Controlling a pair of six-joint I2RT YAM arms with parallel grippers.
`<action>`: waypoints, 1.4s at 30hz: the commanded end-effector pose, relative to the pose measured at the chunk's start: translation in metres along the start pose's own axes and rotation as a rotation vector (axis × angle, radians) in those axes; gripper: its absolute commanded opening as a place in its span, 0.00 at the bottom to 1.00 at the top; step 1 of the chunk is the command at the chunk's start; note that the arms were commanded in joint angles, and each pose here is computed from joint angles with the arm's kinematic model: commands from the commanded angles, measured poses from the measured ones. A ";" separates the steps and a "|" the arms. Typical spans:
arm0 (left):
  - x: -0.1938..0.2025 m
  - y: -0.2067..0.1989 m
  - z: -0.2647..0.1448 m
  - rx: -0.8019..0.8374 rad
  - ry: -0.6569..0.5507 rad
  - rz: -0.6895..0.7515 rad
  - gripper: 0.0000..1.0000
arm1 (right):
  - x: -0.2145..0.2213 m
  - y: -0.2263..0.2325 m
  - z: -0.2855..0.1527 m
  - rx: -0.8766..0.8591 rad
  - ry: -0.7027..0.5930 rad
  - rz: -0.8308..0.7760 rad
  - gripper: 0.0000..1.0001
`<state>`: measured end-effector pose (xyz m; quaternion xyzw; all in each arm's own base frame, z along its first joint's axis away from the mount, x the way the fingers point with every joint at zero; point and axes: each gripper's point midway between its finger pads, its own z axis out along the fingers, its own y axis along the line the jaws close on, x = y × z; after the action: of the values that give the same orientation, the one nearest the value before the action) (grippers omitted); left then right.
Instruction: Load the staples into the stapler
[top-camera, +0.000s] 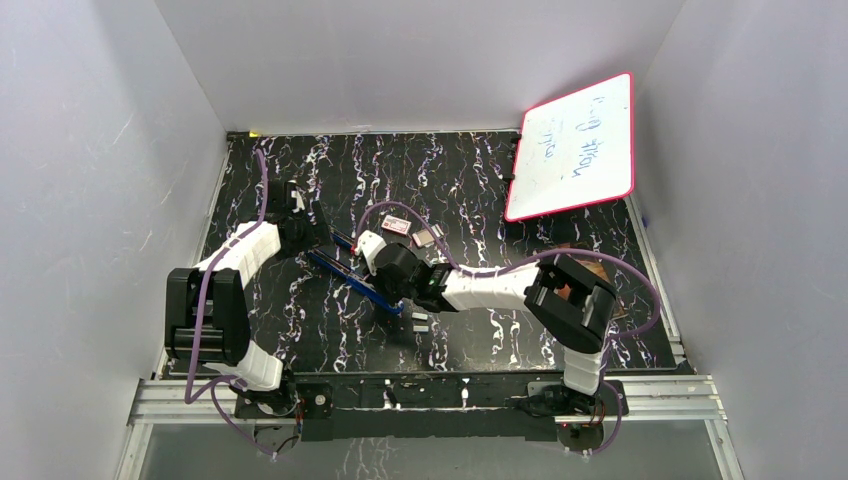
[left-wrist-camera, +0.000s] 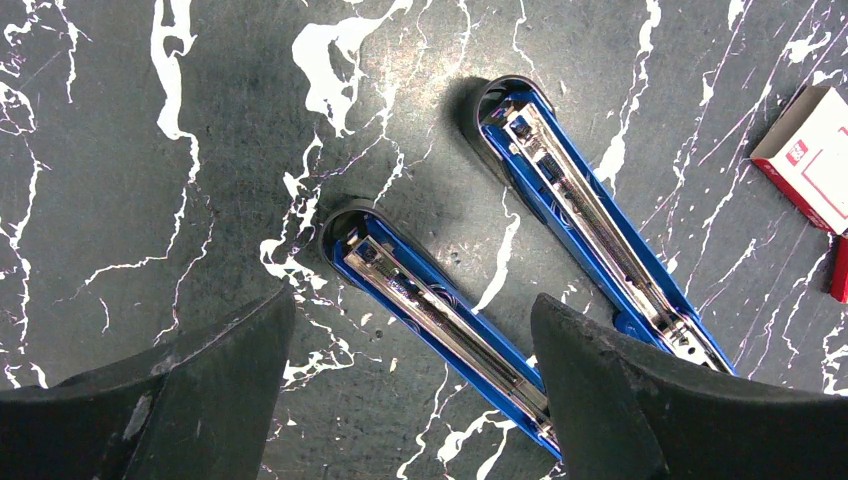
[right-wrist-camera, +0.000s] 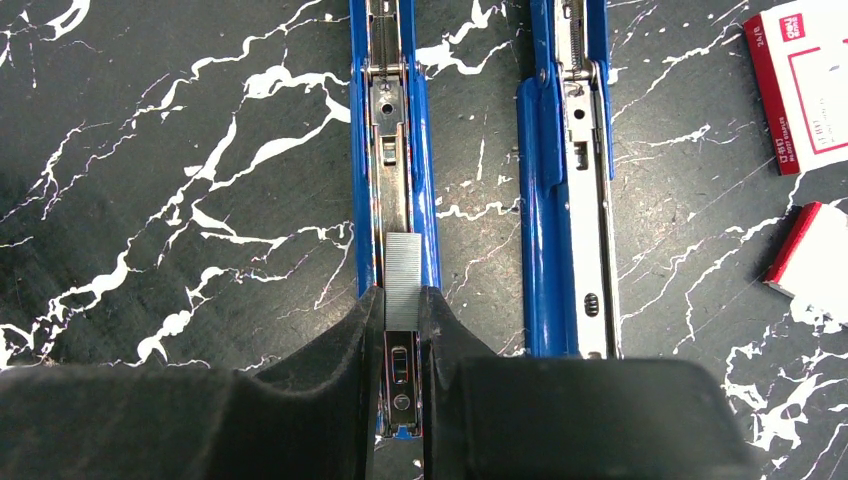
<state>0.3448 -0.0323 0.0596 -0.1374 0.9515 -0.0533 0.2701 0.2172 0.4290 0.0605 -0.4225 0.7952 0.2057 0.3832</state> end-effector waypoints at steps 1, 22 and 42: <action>-0.010 -0.002 -0.005 0.010 -0.008 -0.003 0.86 | -0.013 -0.001 0.003 0.005 -0.014 0.011 0.00; -0.009 -0.002 -0.004 0.012 -0.005 -0.005 0.86 | -0.012 0.000 0.005 0.002 -0.004 0.014 0.12; -0.009 0.000 -0.004 0.010 -0.002 -0.005 0.86 | -0.013 0.000 0.004 0.002 -0.009 0.015 0.28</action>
<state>0.3453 -0.0308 0.0596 -0.1400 0.9512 -0.0548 0.2696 0.2183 0.4321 0.0603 -0.4228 0.7970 0.2042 0.3799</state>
